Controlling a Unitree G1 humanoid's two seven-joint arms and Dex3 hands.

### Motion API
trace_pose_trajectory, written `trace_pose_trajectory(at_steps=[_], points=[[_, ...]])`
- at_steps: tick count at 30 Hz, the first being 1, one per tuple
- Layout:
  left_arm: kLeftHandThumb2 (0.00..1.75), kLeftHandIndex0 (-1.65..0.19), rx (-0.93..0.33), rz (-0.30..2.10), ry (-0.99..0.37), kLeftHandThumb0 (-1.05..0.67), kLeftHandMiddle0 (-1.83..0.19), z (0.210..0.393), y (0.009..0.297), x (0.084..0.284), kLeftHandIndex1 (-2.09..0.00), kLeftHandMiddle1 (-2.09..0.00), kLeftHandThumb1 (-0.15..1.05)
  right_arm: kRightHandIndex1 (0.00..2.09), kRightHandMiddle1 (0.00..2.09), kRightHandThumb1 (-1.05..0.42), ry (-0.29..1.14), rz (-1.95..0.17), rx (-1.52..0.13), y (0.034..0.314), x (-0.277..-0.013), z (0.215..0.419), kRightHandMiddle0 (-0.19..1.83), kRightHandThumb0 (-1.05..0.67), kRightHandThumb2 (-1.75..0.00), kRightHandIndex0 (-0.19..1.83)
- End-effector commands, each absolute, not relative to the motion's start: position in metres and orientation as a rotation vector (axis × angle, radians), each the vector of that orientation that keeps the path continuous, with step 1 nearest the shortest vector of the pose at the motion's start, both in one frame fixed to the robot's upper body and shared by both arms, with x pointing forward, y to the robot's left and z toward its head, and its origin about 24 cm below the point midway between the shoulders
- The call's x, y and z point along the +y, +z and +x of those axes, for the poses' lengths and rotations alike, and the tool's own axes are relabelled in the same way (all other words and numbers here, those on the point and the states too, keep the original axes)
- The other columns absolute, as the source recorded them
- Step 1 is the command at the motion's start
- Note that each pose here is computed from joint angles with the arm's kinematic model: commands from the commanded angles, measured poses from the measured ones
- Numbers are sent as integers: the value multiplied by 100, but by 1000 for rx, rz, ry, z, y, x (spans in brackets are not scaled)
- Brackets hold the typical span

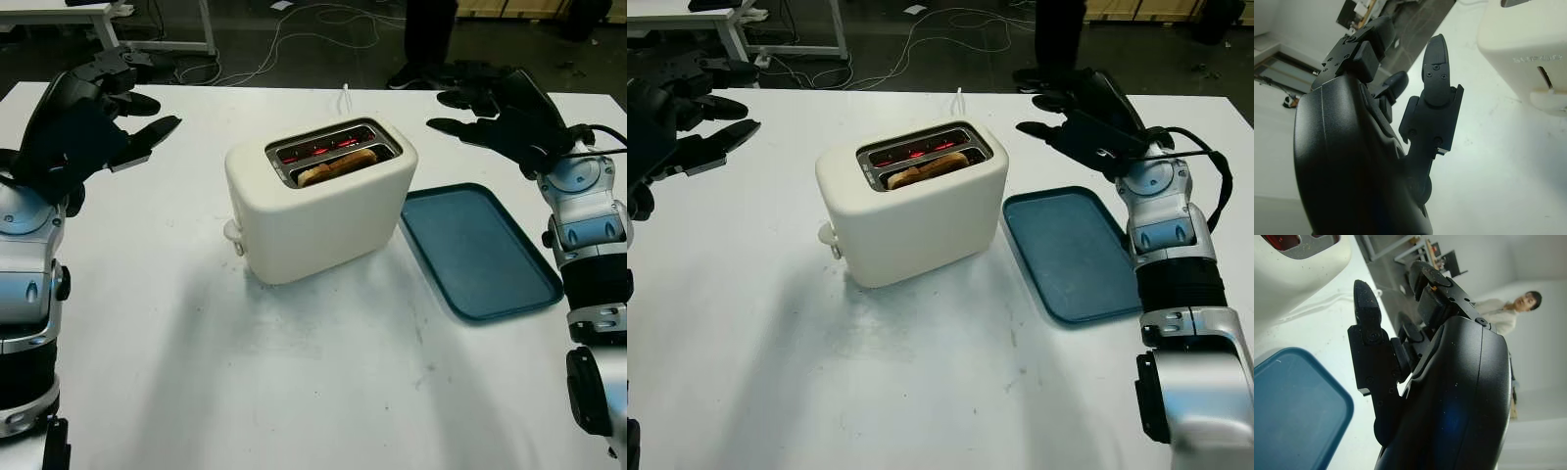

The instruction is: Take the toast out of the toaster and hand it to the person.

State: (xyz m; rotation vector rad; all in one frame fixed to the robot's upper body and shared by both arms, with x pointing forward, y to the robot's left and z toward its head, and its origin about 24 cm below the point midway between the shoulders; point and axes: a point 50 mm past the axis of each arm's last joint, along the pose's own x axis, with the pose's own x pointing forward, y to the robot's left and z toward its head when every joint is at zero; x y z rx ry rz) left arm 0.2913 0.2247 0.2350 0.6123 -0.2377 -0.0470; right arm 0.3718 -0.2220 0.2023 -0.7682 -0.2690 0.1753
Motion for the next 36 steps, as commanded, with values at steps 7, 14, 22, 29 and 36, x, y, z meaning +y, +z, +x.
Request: trace_pose_trajectory(at_steps=[7,14,22,29,36], points=[[28,-34,-246,605,-43,-35,-15,291,237,223,-49,-96,91,0,0,-92,170,-756,-263,201,-224,370,56,-30,-11,61],[27,-34,-253,614,-49,-37,-15,292,238,224,-50,-97,91,2,0,-92,169,-776,-251,198,-223,371,56,-35,-12,64],[27,-36,-259,660,-40,-38,-16,291,243,226,-51,-97,91,2,0,-92,170,-783,-251,198,-223,371,55,-37,-12,65],[25,-38,-266,660,-34,-38,-19,292,244,227,-51,-96,91,1,0,-92,172,-786,-256,198,-223,371,55,-36,-13,64],[25,-37,-267,657,-44,-35,-18,293,245,226,-50,-93,91,0,0,-92,177,-769,-264,199,-221,370,56,-36,-12,64]])
